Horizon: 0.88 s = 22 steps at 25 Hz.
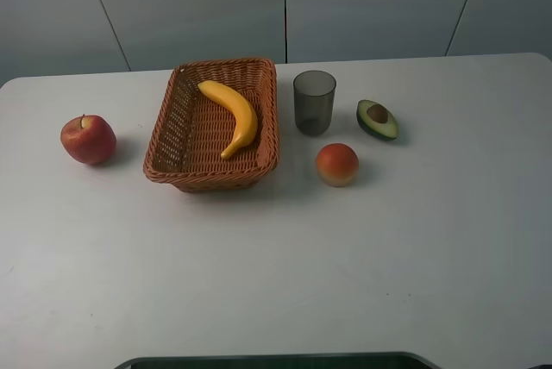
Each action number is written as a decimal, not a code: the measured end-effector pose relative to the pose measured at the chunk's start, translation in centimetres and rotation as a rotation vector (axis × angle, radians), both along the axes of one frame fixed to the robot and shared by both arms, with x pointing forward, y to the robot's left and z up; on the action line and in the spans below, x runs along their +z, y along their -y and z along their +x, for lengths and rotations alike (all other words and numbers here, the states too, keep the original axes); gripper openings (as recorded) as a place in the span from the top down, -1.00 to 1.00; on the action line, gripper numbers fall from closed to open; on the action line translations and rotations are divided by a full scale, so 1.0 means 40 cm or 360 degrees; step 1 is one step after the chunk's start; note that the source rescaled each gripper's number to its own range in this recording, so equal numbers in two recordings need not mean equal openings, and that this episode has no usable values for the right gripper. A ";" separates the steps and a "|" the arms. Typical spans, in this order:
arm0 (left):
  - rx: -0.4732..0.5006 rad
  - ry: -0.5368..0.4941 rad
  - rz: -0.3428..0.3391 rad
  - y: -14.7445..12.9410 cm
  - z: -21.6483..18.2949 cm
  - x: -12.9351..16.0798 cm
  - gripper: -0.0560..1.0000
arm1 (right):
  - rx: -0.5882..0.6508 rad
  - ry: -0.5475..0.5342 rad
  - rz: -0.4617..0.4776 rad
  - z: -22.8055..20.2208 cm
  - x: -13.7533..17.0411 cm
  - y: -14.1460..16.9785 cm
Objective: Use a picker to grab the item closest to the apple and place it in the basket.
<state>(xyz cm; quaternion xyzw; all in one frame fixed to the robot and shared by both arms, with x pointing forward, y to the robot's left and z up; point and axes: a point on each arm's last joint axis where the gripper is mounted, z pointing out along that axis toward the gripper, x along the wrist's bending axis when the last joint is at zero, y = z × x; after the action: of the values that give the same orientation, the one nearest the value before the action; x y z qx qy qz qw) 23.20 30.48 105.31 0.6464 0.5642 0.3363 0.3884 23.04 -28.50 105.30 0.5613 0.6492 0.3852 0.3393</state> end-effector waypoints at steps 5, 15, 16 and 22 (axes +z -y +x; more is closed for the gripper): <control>-0.0002 0.0003 0.0003 0.000 0.000 0.000 -1.00 | 0.0000 0.0000 0.0000 0.000 0.000 0.000; -0.0019 -0.0001 -0.0020 0.004 0.000 0.000 -1.00 | 0.0000 0.0000 0.0000 0.000 0.000 0.000; -0.0021 -0.0002 -0.0023 0.004 0.000 0.000 -1.00 | 0.0000 0.0000 0.0000 0.000 0.000 0.000; -0.0028 -0.0003 -0.0031 0.006 -0.001 0.000 -1.00 | 0.0000 0.0000 0.0000 0.000 0.000 0.000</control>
<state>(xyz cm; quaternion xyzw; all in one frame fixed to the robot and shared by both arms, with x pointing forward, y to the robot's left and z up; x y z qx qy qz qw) 23.18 30.26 105.31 0.6477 0.5622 0.3267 0.3971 23.04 -28.50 105.30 0.5613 0.6492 0.3852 0.3393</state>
